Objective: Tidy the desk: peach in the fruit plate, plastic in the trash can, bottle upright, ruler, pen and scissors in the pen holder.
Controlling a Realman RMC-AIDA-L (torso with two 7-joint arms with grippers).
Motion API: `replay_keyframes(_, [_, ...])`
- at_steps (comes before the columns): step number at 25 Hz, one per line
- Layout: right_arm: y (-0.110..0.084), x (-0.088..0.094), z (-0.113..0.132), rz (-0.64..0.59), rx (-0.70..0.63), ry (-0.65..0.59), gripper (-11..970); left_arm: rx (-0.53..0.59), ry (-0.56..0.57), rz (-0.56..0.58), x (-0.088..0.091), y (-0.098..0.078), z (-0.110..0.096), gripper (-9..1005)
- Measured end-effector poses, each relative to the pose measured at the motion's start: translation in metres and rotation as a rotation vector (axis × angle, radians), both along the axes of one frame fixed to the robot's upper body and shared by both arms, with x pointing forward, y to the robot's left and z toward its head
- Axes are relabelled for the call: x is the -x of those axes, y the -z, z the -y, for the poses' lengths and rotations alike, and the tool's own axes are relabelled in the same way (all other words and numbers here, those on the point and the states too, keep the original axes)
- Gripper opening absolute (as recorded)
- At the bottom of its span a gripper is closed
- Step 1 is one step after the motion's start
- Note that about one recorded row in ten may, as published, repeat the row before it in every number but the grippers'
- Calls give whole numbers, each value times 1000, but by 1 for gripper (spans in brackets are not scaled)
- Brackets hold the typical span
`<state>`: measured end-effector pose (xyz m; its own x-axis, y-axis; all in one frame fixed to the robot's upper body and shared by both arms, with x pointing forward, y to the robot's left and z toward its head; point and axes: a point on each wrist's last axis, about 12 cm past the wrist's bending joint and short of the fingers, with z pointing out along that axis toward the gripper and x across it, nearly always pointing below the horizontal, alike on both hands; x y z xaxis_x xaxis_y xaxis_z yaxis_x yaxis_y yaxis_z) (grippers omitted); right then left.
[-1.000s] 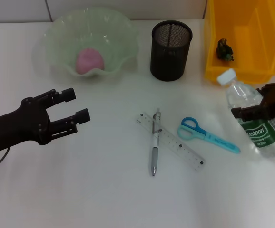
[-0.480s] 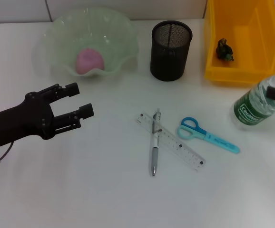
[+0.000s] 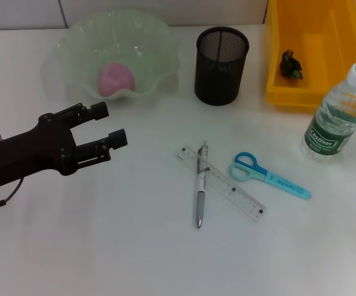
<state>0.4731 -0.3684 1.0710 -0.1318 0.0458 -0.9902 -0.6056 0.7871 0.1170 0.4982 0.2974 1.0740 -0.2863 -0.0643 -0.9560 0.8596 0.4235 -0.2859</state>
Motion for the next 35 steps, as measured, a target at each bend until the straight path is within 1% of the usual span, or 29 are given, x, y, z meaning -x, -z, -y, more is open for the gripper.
replay_keyframes(4, [-2, 2, 0, 18, -10, -7, 289, 0, 3, 3, -1, -1, 1, 798])
replay_keyframes(11, [-4, 7, 3, 34, -19, -8, 152, 7, 33, 14, -6, -3, 12, 798])
replay_keyframes(16, [-5, 8, 2, 38, -13, -22, 54, 8, 37, 16, -8, -3, 15, 798])
replay_keyframes(22, [-7, 4, 1, 46, -14, -18, 19, 9, 37, 15, -7, -2, 16, 799])
replay_keyframes(24, [-8, 1, 0, 50, -14, -21, 179, 9, 35, 12, -7, -2, 15, 799])
replay_keyframes(34, [-10, -12, -5, 53, 3, -29, 636, 14, 36, 7, -5, -1, 16, 798])
replay_keyframes(35, [-10, -13, -5, 52, 3, -29, 655, 14, 35, 7, -4, 0, 16, 798])
